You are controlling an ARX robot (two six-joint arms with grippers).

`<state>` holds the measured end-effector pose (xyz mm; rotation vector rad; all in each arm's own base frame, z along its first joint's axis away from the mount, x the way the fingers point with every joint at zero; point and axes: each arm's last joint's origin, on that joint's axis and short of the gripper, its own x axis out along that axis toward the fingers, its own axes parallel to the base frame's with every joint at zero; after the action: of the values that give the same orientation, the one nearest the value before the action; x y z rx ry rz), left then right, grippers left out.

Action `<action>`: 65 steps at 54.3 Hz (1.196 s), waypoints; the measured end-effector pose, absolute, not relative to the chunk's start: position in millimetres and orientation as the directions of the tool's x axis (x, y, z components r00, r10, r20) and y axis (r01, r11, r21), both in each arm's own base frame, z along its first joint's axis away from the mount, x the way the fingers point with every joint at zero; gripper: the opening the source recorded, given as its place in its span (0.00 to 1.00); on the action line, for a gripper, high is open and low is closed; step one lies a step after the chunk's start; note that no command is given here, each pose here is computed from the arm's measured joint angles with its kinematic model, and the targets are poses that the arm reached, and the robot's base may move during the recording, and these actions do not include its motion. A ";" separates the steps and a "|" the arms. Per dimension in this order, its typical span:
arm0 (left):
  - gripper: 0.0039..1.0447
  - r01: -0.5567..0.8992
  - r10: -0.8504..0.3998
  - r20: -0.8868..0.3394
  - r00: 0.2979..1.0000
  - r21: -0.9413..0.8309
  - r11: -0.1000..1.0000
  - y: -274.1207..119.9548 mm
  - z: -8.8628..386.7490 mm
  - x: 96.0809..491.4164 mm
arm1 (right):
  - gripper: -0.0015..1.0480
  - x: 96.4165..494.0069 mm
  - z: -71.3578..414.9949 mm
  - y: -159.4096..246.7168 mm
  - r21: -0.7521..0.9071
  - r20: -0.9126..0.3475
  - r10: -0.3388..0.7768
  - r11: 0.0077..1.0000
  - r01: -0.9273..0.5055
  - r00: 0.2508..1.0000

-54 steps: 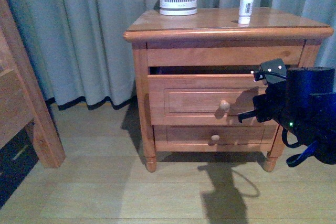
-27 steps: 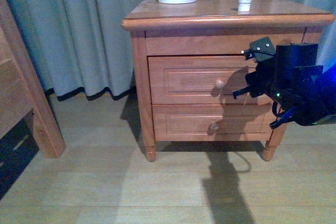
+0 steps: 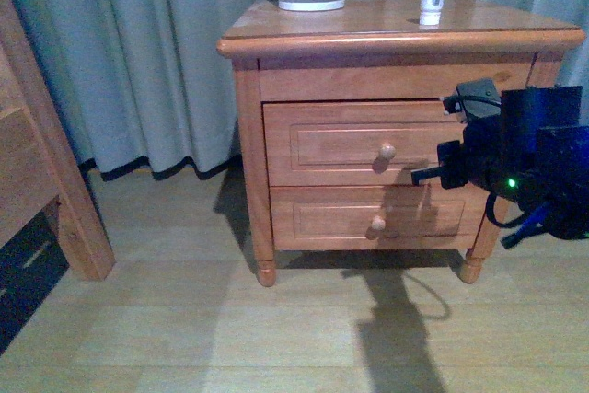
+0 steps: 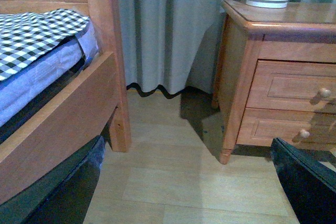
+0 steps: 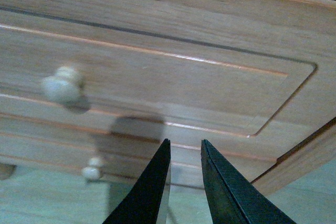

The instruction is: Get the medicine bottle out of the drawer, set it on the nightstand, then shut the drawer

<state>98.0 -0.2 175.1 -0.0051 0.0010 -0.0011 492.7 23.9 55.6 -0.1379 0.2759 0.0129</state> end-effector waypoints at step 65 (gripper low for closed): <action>0.94 0.001 -0.001 -0.001 1.000 -0.005 1.000 -0.2 175.1 98.0 | 0.62 98.8 238.4 12.5 0.020 -0.012 0.011 1.000 -0.011 1.000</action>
<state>98.0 -0.2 175.1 -0.0051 0.0010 -0.0011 98.8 12.5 238.4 0.0203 0.0120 0.0113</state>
